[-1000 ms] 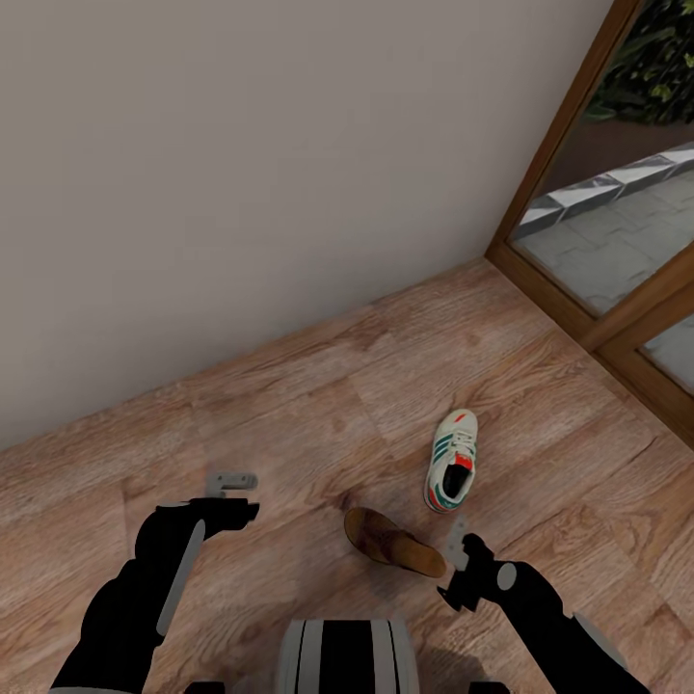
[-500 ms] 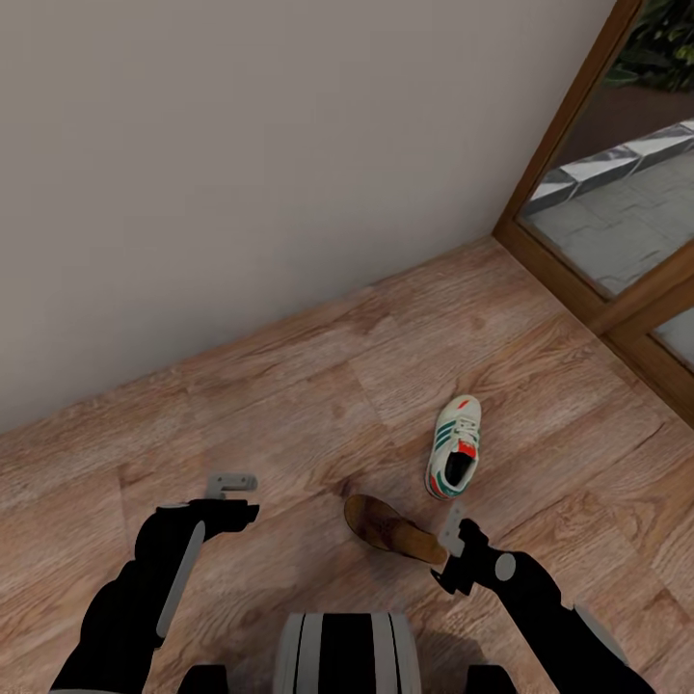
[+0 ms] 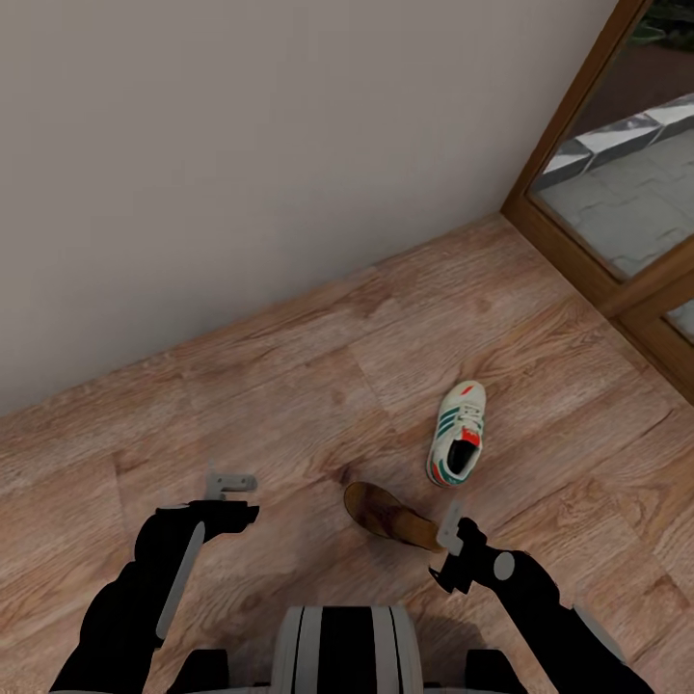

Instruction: Pick up the two gym shoes and the two sandals from the corridor floor and place them onto the hallstand (shoe rack) in the corridor, making sure they are on the rack and not on the floor. Arrange them so the two gym shoes are next to each other and the two sandals are next to each other.

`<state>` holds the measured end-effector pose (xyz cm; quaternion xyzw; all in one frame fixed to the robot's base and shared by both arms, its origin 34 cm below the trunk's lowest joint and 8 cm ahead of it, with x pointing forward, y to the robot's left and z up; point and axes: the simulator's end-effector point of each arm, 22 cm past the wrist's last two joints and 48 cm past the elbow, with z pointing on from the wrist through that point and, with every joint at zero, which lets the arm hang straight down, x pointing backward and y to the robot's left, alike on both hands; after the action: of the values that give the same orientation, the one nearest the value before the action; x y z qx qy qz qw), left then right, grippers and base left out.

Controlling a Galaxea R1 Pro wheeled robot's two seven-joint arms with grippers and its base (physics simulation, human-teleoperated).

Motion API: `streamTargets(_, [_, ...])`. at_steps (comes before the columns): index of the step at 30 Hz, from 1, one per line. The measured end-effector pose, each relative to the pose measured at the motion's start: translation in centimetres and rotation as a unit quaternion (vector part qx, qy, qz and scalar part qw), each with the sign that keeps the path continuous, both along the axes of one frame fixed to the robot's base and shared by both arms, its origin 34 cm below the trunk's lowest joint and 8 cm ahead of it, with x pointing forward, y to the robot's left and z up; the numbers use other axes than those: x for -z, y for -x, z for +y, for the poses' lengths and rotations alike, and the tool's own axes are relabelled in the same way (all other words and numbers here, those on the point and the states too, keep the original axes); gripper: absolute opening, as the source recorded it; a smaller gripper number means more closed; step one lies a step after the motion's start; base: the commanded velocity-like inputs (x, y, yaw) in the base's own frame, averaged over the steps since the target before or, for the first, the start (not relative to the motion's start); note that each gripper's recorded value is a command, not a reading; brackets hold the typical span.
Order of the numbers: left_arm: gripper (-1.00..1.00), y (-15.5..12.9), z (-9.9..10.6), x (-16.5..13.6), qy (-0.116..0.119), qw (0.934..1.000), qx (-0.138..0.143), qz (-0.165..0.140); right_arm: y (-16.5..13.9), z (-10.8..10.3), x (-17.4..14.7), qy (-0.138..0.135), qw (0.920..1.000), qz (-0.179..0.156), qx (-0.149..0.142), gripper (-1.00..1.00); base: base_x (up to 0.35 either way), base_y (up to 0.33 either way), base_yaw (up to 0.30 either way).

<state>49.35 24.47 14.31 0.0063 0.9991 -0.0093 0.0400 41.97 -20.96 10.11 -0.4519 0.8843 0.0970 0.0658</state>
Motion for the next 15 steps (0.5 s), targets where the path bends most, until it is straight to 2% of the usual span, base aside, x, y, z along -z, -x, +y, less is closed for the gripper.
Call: streamTargets(15, [1.00, 2.3, 0.0, 2.6, 0.000, 0.9995, 0.001, 0.031, 2.5, 0.1, 2.1, -0.001, 0.9996, 0.030, 0.000, 1.00, 0.000, 0.000, 0.000])
